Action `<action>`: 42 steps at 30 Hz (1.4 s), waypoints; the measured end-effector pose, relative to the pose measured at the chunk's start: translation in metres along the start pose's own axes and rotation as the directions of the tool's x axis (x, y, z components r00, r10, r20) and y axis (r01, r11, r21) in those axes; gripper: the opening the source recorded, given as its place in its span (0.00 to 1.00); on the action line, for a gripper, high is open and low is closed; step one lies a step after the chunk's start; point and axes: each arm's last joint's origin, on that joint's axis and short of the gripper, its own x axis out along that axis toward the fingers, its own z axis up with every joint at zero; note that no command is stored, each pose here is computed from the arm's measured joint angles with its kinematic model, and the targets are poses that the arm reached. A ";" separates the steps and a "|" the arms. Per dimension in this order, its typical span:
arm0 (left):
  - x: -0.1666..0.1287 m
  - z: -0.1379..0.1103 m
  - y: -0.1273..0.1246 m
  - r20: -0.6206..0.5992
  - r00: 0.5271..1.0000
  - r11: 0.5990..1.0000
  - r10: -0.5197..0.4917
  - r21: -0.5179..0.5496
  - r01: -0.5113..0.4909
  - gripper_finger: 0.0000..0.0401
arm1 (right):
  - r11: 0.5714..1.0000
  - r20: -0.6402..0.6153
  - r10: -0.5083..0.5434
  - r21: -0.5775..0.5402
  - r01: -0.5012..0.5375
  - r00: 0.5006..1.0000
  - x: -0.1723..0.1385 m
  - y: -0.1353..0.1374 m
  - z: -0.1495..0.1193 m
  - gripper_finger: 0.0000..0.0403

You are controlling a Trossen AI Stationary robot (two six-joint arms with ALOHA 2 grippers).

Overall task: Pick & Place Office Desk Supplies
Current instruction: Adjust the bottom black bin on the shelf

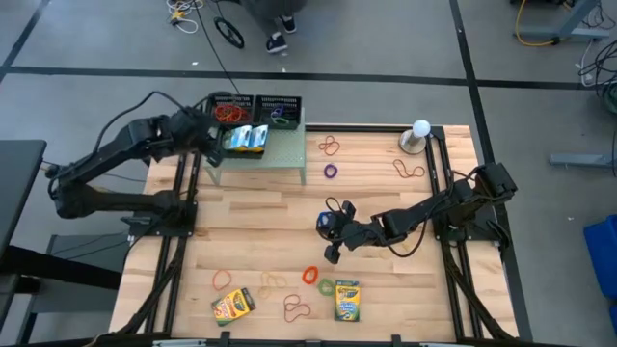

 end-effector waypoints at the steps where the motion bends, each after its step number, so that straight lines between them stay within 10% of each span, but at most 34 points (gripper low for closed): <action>1: 0.001 -0.001 0.002 -0.026 1.000 1.000 -0.015 -0.021 0.014 0.31 | 1.000 -0.002 0.000 0.001 0.000 1.000 0.000 -0.001 0.000 0.02; 15: 0.030 0.004 0.033 -0.190 0.981 0.985 -0.048 -0.171 0.015 0.47 | 1.000 -0.010 0.010 0.011 -0.010 1.000 0.002 -0.004 0.002 0.02; 42: 0.060 0.017 0.025 -0.232 0.936 0.954 -0.265 -0.205 0.219 0.22 | 1.000 -0.007 0.015 0.012 -0.015 1.000 0.002 -0.003 0.002 0.02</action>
